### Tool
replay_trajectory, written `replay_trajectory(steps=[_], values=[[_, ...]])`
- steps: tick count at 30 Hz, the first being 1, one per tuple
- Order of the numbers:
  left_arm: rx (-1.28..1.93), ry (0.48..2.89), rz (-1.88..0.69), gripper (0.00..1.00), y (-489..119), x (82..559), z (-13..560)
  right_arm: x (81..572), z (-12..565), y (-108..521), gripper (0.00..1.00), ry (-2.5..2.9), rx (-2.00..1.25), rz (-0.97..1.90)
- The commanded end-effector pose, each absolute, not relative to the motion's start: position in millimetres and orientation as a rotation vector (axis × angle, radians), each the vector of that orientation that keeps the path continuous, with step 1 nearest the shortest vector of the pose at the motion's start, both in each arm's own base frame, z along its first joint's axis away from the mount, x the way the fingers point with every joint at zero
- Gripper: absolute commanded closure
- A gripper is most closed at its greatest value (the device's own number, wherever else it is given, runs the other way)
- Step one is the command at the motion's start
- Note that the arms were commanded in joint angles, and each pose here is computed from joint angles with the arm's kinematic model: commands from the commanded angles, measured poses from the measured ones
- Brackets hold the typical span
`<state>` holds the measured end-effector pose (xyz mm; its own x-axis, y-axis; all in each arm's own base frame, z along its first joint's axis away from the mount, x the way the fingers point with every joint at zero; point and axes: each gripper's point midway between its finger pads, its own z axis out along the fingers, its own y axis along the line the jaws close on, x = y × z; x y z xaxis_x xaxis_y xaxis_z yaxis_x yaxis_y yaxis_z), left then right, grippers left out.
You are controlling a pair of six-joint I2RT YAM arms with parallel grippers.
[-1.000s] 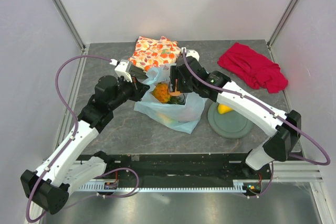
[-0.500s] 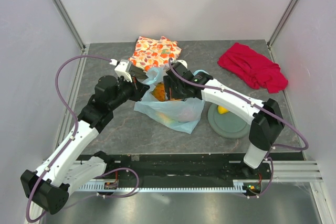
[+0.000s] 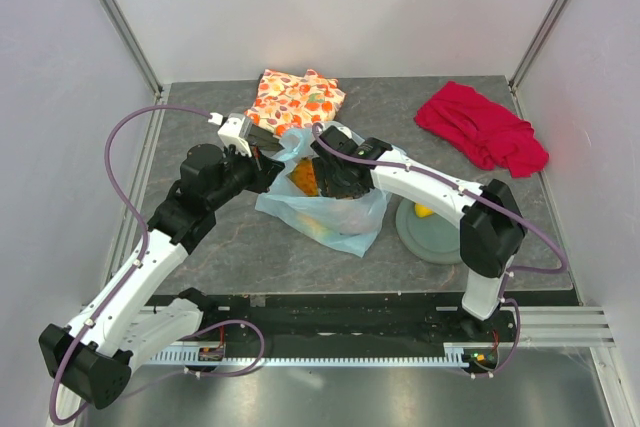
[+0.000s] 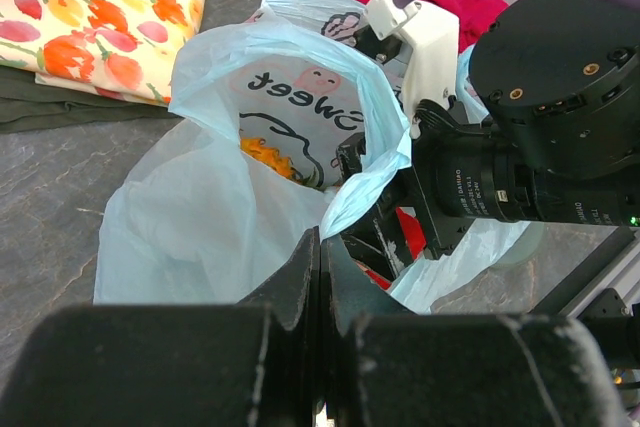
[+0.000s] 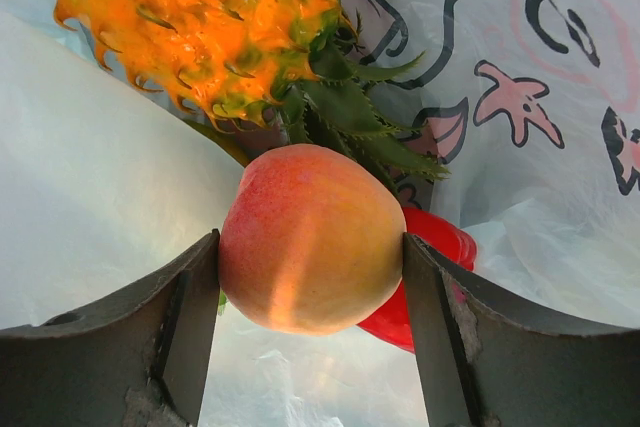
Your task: Place the fruits into the plastic bag
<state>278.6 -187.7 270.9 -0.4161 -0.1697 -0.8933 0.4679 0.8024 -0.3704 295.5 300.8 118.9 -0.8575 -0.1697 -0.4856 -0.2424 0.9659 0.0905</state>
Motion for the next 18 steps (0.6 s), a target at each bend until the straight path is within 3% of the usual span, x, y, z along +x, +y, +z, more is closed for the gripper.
replay_trajectory(steps=[1,7,15,16,18], values=[[0.233,1.852,-0.714,0.98,-188.0,281.4,278.4,295.6,124.7,302.2,0.44,2.622,-0.319,0.210],[0.237,1.856,-0.719,0.98,-188.8,280.5,276.3,293.4,121.1,305.7,0.26,2.636,-0.342,0.230],[0.237,1.853,-0.715,0.98,-188.4,281.0,277.7,296.1,133.3,313.4,0.18,2.585,-0.359,0.300],[0.237,1.856,-0.715,0.98,-188.4,281.2,276.5,295.7,134.2,314.1,0.06,2.580,-0.365,0.306],[0.236,1.854,-0.711,0.99,-188.0,281.6,277.1,296.8,138.4,315.9,0.02,2.561,-0.365,0.326]])
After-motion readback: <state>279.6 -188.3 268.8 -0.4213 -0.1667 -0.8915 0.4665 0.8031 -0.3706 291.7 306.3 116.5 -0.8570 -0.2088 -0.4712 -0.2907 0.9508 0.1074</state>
